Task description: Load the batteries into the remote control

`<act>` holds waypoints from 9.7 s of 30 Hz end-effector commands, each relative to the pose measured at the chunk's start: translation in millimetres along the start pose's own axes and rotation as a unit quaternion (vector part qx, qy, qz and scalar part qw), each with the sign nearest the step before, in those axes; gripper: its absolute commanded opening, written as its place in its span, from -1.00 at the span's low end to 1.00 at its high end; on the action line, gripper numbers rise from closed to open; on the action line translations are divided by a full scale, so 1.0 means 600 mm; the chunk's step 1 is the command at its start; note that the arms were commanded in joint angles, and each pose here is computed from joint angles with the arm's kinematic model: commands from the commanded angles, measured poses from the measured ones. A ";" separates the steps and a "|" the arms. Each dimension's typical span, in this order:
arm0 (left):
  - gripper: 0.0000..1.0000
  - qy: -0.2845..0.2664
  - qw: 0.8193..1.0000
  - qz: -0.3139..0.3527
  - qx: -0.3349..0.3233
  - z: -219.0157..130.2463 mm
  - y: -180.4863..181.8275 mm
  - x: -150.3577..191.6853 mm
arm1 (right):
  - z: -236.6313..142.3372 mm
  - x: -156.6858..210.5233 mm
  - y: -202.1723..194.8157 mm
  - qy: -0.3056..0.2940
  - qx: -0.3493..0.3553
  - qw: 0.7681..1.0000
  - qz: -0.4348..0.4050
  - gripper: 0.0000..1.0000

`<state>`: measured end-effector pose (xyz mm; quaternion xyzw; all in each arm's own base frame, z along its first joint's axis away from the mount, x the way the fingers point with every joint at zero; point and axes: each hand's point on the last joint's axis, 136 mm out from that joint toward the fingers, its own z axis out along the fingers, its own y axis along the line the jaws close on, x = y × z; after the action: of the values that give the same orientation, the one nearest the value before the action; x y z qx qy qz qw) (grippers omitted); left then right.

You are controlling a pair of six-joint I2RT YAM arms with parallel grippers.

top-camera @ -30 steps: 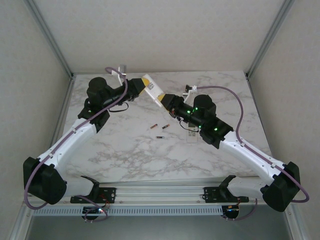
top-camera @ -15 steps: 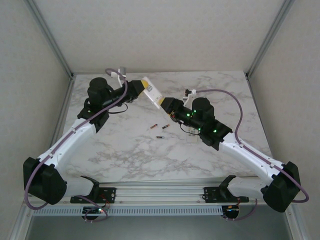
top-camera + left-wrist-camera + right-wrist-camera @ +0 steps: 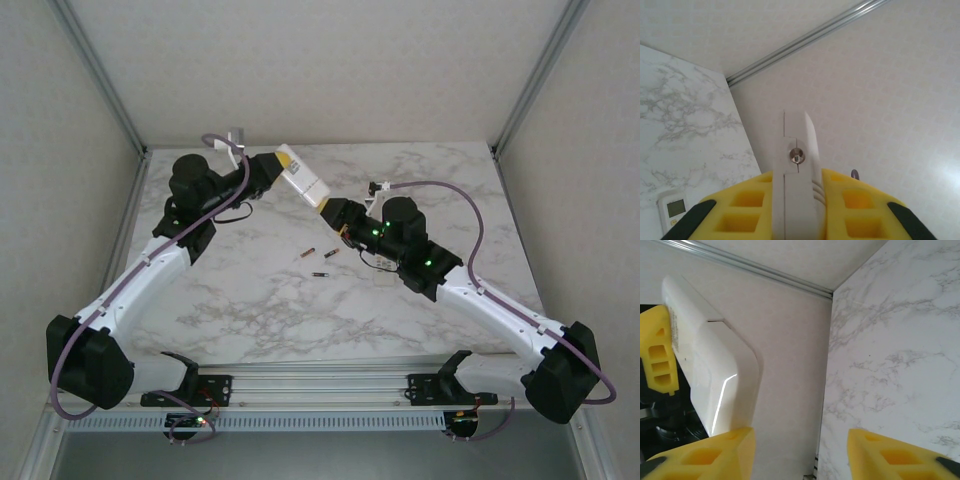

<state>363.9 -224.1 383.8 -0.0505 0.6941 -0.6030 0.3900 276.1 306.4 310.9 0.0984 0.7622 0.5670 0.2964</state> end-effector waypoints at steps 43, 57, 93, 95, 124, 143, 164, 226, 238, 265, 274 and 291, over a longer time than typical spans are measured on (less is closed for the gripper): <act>-1.00 0.010 0.998 0.057 -0.010 -0.007 -0.008 0.014 | 0.031 -0.029 0.056 -0.002 -0.011 1.000 0.018 0.36; -1.00 0.022 0.989 0.141 -0.045 -0.003 -0.015 0.030 | 0.045 -0.017 0.011 0.018 0.052 0.998 0.033 0.09; -1.00 -0.001 0.985 0.134 -0.109 -0.008 0.049 0.011 | 0.068 0.011 0.012 0.058 0.008 0.997 0.043 0.58; -1.00 -0.001 0.985 0.136 -0.110 -0.010 0.048 0.011 | 0.073 0.010 0.008 0.058 0.014 0.997 0.048 0.50; -1.00 -0.011 0.980 0.152 -0.129 -0.017 0.053 0.002 | 0.063 0.011 -0.021 0.047 0.048 0.996 0.055 -0.15; -1.00 -0.041 0.968 0.071 -0.238 -0.084 0.223 0.005 | -0.046 0.072 -0.270 0.053 0.267 0.962 -0.019 -0.19; -0.93 -0.113 0.927 -0.056 -0.354 -0.174 0.481 0.104 | -0.059 0.095 -0.327 0.072 0.335 0.936 -0.083 0.03; 0.99 0.019 0.877 0.253 -0.409 -0.242 0.293 0.060 | 0.144 0.099 -0.361 0.452 0.355 0.610 -0.546 0.26; 0.99 -0.020 0.860 0.247 -0.446 -0.272 0.302 0.045 | 0.210 0.108 -0.385 0.496 0.228 0.580 -0.604 0.31; 0.99 -0.014 0.848 0.246 -0.468 -0.275 0.323 0.042 | 0.248 0.040 -0.328 0.338 0.273 0.748 -0.502 0.49; 0.99 -0.015 0.859 0.250 -0.446 -0.268 0.309 0.044 | 0.178 0.049 -0.353 0.128 0.436 0.890 -0.016 0.23; 0.99 -0.017 0.864 0.256 -0.432 -0.267 0.297 0.048 | 0.227 0.097 -0.433 0.167 0.472 0.865 0.030 -0.10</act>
<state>317.0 -66.1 205.8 -0.0463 0.8708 -0.1217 0.4741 356.2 357.0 31.6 0.1522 0.9706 0.1723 0.0714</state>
